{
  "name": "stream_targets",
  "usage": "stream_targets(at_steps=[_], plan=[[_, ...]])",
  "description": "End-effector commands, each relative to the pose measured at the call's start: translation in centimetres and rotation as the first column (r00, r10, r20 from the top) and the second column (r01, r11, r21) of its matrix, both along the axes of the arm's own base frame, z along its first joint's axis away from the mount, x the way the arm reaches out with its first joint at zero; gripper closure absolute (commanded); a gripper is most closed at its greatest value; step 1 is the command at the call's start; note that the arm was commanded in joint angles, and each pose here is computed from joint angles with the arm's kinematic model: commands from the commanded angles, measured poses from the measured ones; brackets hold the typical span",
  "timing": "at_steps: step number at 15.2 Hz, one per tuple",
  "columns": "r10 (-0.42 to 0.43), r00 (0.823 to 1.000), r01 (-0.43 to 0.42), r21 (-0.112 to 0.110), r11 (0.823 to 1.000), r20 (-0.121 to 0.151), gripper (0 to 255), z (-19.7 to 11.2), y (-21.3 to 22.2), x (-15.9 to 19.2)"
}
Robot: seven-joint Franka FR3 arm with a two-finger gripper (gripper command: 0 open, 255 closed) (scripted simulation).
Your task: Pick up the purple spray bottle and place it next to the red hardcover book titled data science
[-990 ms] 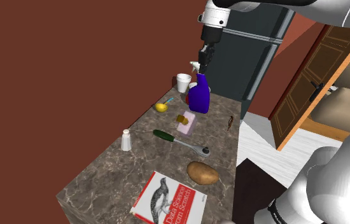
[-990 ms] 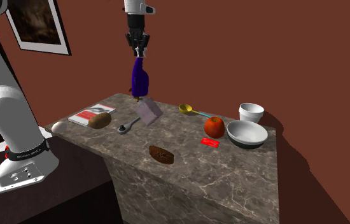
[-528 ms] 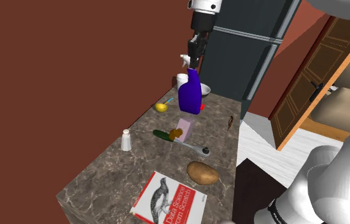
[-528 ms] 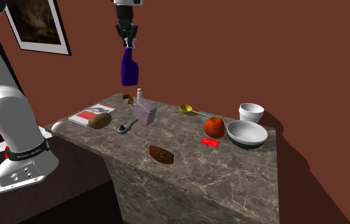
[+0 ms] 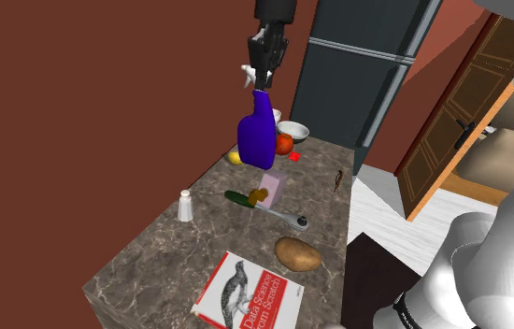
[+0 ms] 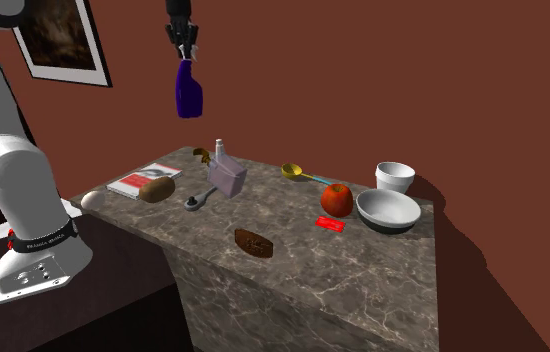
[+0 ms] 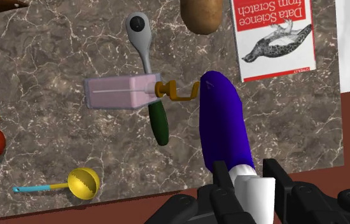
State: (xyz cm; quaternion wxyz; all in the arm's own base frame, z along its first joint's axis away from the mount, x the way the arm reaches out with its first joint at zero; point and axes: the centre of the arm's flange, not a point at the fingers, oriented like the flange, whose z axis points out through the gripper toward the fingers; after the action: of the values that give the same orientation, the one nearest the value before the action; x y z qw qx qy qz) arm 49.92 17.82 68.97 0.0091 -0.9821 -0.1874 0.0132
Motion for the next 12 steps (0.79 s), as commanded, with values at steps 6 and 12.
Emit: stream_targets(at_steps=[6,12], plan=[[-0.002,1.000,0.002,0.000,1.000,0.000,255,3.6,8.4,-1.5],[-0.002,1.000,0.002,0.000,1.000,0.000,255,3.2,11.4,-2.0]])
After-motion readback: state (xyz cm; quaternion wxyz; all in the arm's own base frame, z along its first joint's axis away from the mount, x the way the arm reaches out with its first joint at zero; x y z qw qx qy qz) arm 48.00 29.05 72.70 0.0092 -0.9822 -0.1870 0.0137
